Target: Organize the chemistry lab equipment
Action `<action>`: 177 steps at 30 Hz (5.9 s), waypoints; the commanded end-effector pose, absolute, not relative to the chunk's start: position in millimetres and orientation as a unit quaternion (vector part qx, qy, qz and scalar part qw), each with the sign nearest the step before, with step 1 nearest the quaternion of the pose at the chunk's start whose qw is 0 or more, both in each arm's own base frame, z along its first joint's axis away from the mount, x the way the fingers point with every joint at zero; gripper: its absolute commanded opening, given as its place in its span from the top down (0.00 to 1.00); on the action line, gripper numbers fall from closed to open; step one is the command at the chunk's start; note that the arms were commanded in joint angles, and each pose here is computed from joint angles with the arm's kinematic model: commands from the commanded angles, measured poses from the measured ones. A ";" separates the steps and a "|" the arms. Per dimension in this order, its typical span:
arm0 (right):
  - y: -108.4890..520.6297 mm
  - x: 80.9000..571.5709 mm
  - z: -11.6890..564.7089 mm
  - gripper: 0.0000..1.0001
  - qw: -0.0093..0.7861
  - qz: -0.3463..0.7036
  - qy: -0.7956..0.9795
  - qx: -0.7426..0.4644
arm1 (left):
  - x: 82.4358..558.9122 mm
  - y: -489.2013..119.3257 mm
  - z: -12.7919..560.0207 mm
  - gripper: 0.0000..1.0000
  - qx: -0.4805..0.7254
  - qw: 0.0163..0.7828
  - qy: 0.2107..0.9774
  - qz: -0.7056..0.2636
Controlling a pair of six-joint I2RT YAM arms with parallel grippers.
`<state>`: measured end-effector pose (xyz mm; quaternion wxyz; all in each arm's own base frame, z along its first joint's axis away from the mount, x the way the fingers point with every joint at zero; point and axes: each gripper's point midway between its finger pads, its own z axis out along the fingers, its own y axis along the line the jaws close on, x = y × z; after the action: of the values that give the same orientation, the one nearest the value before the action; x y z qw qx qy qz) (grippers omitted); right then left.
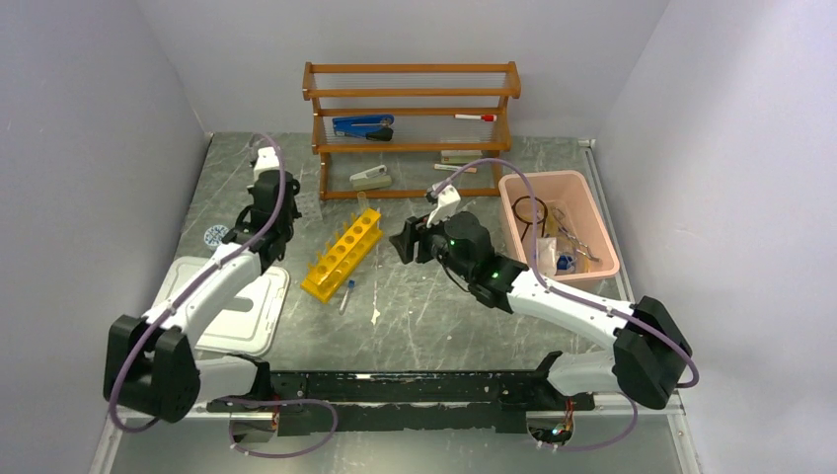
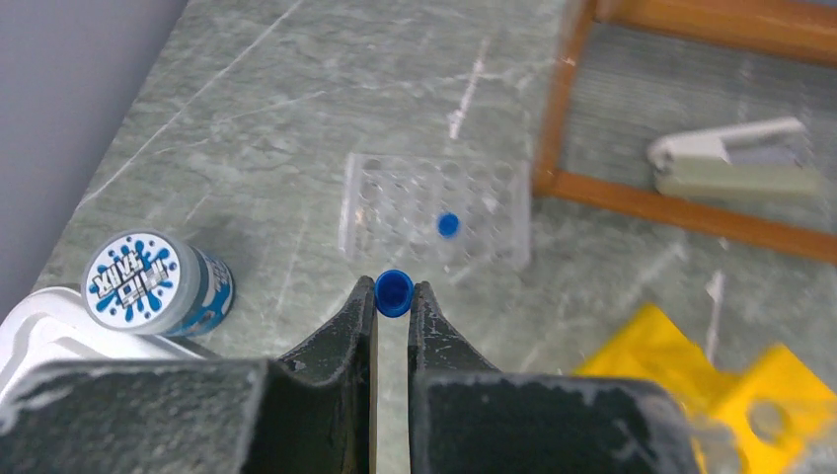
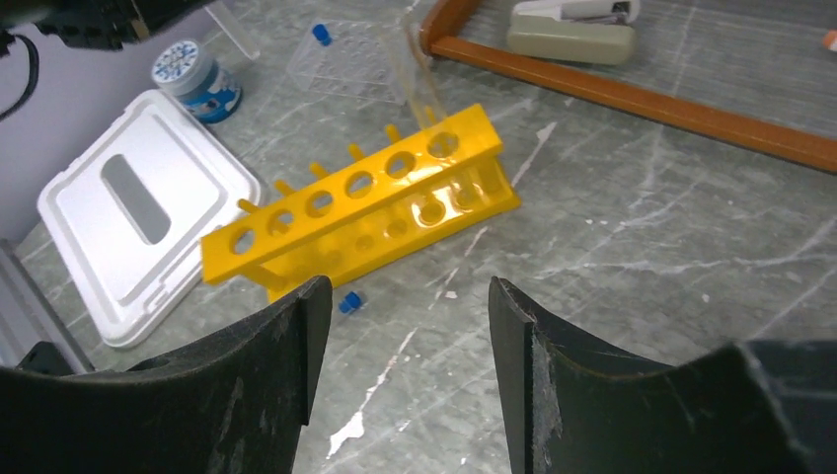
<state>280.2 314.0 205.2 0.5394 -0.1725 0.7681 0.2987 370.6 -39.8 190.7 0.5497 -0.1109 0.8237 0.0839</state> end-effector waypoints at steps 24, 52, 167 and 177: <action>285.4 316.0 183.6 0.39 0.549 0.294 0.768 -0.148 | 435.3 -11.5 124.9 0.95 -0.174 0.585 0.792 -0.009; 282.2 318.8 179.4 0.40 0.547 0.292 0.771 -0.143 | 440.9 -11.0 112.9 0.70 -0.137 0.563 0.815 0.019; 388.5 200.2 223.0 0.94 0.566 0.294 0.734 -0.233 | 235.2 -203.7 254.2 0.32 0.027 0.295 0.806 -0.512; 389.4 203.5 222.4 0.94 0.569 0.294 0.731 -0.236 | 237.9 -200.2 234.2 0.63 0.042 0.278 0.830 -0.482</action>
<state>200.2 388.5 215.4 0.5563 -0.2360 0.7426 0.2888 240.3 -196.6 223.9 0.2709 0.0083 0.8365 -0.4762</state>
